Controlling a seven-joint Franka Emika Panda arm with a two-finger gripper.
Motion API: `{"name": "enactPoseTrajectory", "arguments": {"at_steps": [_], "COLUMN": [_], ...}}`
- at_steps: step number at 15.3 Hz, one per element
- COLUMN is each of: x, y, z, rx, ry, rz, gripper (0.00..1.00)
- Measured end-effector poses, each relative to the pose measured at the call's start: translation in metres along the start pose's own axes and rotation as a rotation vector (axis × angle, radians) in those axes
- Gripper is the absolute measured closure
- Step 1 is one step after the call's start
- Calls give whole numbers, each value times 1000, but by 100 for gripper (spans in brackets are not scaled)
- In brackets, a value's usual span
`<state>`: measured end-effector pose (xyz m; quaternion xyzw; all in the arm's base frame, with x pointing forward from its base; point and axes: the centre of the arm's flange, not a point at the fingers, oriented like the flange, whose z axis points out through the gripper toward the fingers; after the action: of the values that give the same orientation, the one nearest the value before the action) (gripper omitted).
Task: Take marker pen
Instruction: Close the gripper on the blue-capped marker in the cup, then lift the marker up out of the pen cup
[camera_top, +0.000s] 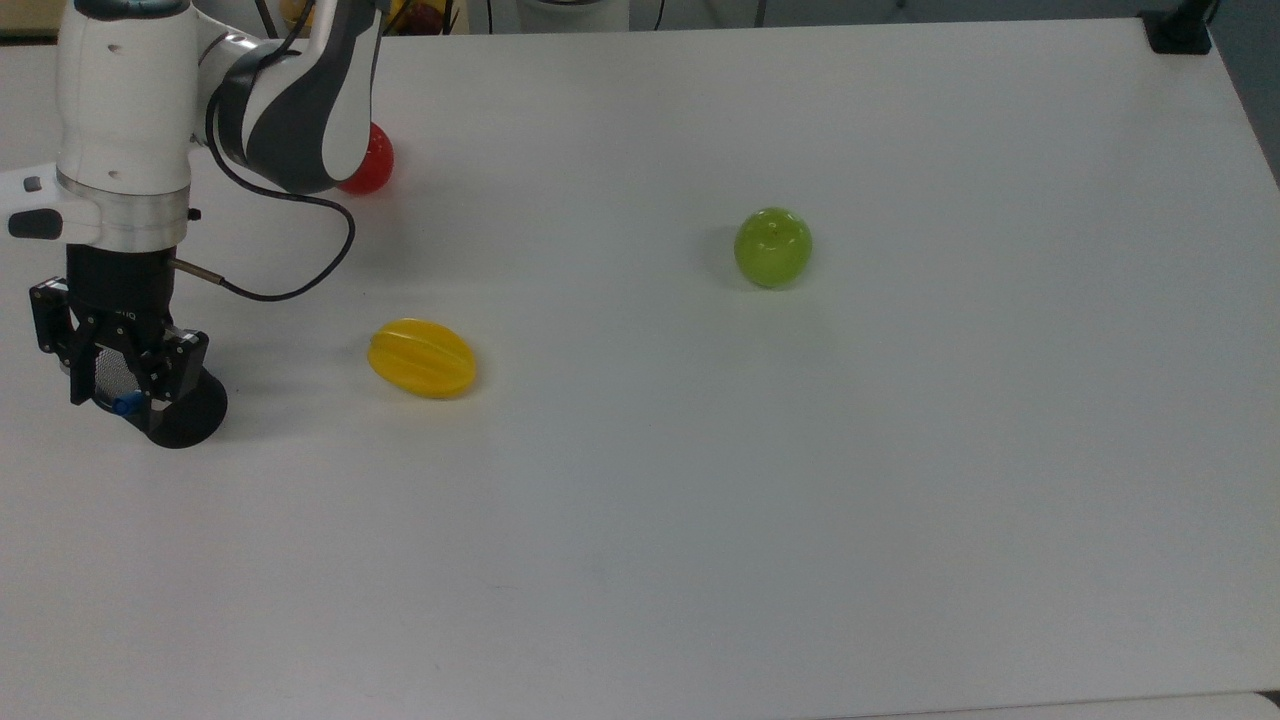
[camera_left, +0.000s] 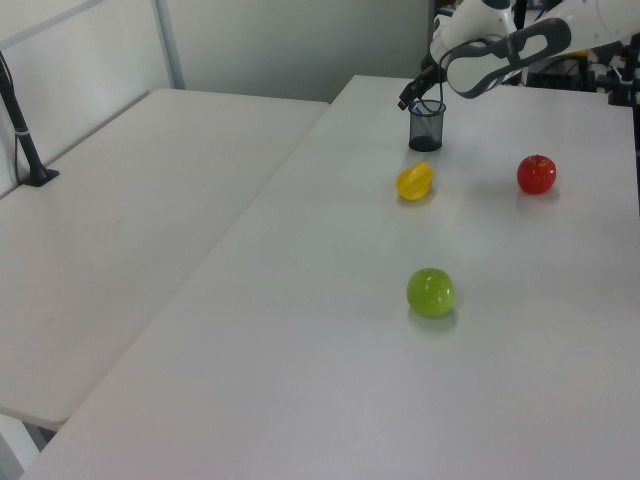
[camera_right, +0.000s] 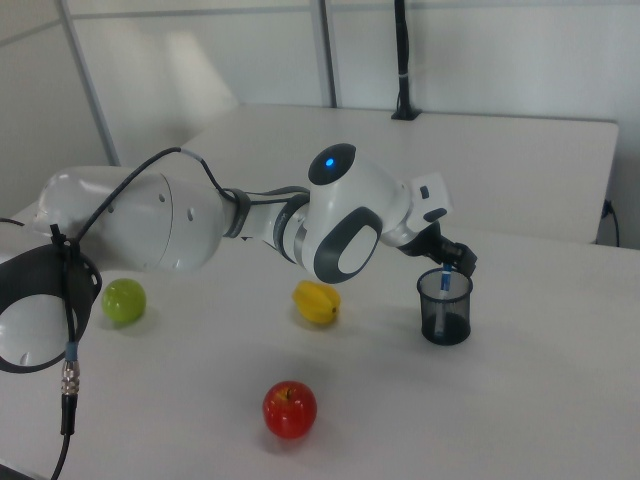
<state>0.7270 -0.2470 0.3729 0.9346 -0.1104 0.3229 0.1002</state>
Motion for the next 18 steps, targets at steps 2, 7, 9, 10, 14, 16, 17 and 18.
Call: {"name": "enactPoseTrajectory", "arguments": {"at_steps": [2, 7, 9, 10, 14, 16, 17, 18], "x": [2, 6, 6, 6, 17, 33, 40, 47], "y": [0, 0, 0, 0, 2, 4, 5, 7], "z": [0, -3, -3, -3, -12, -30, -39, -50], "rx": [0, -1, -1, -1, -3, -5, -5, -4], "ry": [5, 14, 14, 15, 41, 78, 95, 114], "rz": [-1, -1, -1, -1, 0, 3, 5, 12], "gripper": [49, 83, 83, 83, 83, 83, 83, 83]}}
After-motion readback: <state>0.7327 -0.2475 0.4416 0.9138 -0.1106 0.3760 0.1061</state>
